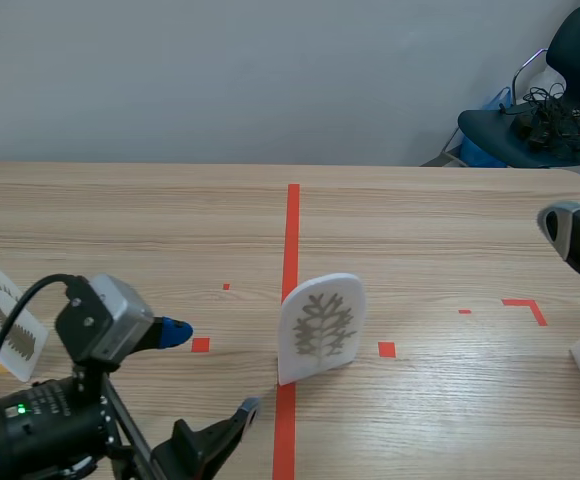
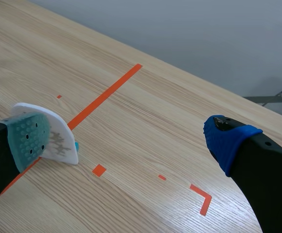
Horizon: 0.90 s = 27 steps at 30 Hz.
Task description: Do the leaf sorting experiment
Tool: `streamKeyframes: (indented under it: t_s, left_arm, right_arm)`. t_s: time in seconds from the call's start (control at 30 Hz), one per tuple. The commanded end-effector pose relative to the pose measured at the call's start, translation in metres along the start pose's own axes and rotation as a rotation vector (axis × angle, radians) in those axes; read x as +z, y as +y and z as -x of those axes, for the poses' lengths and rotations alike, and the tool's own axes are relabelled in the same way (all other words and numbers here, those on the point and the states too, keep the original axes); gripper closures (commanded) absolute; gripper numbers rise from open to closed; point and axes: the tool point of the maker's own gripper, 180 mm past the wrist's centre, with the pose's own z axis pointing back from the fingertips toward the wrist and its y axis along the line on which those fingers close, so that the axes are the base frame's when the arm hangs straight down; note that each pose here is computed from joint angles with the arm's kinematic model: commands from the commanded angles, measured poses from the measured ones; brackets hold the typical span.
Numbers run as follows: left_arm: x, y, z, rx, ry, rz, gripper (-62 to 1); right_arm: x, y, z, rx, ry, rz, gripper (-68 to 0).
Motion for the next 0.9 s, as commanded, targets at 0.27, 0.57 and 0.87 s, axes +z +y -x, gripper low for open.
streamKeyframes:
  t_s: [0.27,0.57,0.87]
  left_arm:
    - [-0.083,-0.022,-0.011,0.022,-0.118,0.055,-62.3]
    - [-0.107,-0.014,-0.02,0.014,-0.158,0.011,-62.3]
    - [-0.106,-0.013,-0.019,0.015,-0.159,0.007,-8.5]
  right_arm:
    - [-0.002,-0.003,-0.007,-0.009,-0.036,0.012,-67.9]
    - [-0.002,-0.003,-0.006,-0.009,-0.03,0.012,-67.9]
    - [-0.001,-0.003,-0.005,-0.024,-0.036,0.024,-67.9]
